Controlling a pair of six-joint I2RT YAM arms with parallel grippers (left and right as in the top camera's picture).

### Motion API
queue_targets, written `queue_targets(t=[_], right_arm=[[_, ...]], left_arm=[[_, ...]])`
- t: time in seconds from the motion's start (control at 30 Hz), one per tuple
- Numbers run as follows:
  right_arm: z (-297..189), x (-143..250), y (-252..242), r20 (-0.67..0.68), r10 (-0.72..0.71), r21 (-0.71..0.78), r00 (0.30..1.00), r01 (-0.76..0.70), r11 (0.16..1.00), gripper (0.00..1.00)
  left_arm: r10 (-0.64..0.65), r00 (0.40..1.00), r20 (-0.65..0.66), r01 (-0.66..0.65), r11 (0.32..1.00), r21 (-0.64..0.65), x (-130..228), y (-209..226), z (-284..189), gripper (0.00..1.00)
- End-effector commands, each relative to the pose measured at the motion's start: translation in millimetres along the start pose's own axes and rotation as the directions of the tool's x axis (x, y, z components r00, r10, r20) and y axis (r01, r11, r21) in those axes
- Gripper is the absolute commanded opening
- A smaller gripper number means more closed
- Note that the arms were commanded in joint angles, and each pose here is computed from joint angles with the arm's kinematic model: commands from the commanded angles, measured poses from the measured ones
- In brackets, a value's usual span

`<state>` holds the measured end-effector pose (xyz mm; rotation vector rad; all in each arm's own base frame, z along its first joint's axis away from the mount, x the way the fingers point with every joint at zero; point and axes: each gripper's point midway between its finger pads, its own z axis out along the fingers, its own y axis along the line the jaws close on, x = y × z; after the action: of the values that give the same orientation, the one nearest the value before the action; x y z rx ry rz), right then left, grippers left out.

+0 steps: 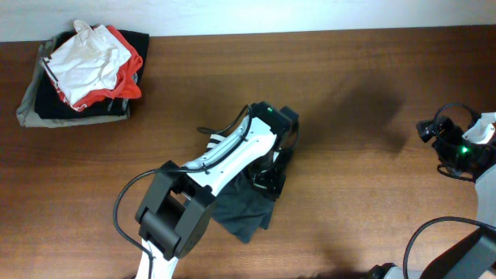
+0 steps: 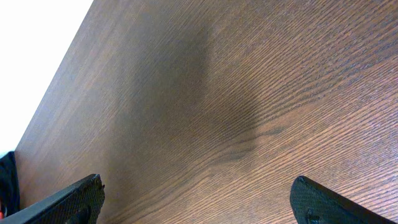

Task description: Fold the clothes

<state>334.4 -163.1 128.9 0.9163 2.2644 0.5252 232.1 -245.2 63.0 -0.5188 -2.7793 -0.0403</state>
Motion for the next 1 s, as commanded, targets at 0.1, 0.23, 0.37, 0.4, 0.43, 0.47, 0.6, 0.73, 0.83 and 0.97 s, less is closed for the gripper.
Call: queue_targets(t=[0.1,0.23,0.37,0.4,0.43,0.47,0.6,0.73,0.83,0.97], right_arm=[[-1.6,-3.2,-0.2,0.008,-0.011,0.002,1.000,0.011,1.000,0.99],[-1.6,-3.2,-0.2,0.008,-0.011,0.002,1.000,0.011,1.000,0.99],[-1.6,-3.2,-0.2,0.008,-0.011,0.002,1.000,0.011,1.000,0.99],[-1.6,-3.2,-0.2,0.008,-0.011,0.002,1.000,0.011,1.000,0.99],[-1.6,-3.2,-0.2,0.008,-0.011,0.002,1.000,0.011,1.000,0.99],[-1.6,-3.2,-0.2,0.008,-0.011,0.002,1.000,0.011,1.000,0.99],[-1.6,-3.2,-0.2,0.008,-0.011,0.002,1.000,0.011,1.000,0.99],[-1.6,-3.2,-0.2,0.008,-0.011,0.002,1.000,0.011,1.000,0.99],[-1.6,-3.2,-0.2,0.008,-0.011,0.002,1.000,0.011,1.000,0.99],[-1.6,-3.2,-0.2,0.008,-0.011,0.002,1.000,0.011,1.000,0.99]], left_arm=[[-0.075,0.997,0.005,0.075,0.997,-0.026,-1.1,7.7,22.7,0.84],[-0.069,0.997,0.042,0.069,0.998,-0.008,-10.6,4.2,23.0,0.83],[-0.067,0.996,0.052,0.068,0.998,-0.004,-13.0,3.3,23.0,0.83],[-0.068,0.996,0.052,0.068,0.998,-0.005,-12.9,3.4,23.0,0.83],[-0.068,0.996,0.050,0.068,0.998,-0.005,-12.6,3.5,23.0,0.82],[-0.068,0.997,0.044,0.069,0.998,-0.008,-11.0,3.9,23.1,0.81],[-0.063,0.998,0.020,0.064,0.998,-0.021,-4.0,4.3,23.6,0.69],[-0.057,0.998,-0.003,0.057,0.998,-0.031,1.6,6.5,23.4,0.15],[-0.057,0.998,-0.026,0.056,0.998,-0.041,7.5,8.7,23.3,0.00],[-0.051,0.998,-0.036,0.049,0.998,-0.044,10.0,9.3,23.2,0.00]])
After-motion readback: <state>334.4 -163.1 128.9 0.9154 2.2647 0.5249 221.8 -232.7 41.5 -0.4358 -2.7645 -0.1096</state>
